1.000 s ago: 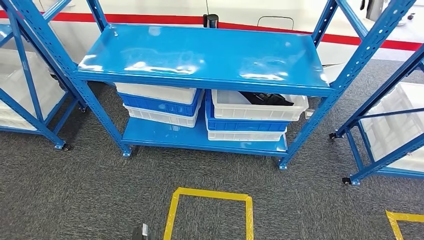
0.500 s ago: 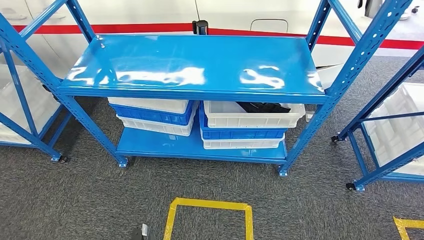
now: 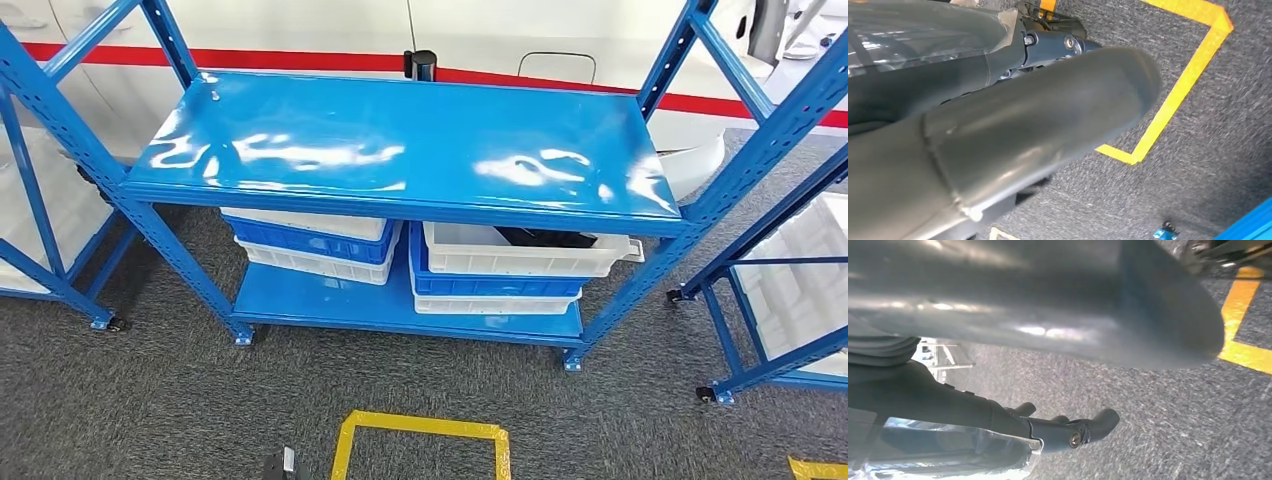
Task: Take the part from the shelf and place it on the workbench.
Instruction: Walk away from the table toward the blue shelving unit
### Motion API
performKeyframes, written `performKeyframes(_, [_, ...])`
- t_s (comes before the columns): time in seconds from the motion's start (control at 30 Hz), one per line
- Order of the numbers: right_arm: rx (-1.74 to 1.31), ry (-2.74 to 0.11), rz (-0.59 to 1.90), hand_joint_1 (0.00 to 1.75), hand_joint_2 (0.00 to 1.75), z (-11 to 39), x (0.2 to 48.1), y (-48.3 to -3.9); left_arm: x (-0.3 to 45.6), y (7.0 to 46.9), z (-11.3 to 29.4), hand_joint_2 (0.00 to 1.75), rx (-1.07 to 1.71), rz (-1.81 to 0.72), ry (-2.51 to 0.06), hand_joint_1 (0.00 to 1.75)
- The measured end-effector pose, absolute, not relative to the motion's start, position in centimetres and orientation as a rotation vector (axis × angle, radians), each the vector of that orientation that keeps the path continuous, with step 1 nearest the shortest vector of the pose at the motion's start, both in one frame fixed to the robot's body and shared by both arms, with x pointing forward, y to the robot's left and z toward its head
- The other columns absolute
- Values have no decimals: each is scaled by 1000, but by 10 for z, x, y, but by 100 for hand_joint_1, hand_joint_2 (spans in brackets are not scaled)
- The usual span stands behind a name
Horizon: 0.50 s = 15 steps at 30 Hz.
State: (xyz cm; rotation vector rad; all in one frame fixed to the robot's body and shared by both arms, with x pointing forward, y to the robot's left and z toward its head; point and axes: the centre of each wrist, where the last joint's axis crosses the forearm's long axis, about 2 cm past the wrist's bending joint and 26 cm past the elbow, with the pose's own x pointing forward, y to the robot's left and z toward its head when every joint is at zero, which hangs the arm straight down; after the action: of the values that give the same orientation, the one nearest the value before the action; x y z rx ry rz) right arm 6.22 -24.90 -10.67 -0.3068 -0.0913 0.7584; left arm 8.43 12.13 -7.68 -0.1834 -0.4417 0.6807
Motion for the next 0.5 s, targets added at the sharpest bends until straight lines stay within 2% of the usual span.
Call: performKeyframes(0.5, [-309,-96,755,0,0,-106,65,-249,85,122,-77,0,-174,682,-439,0])
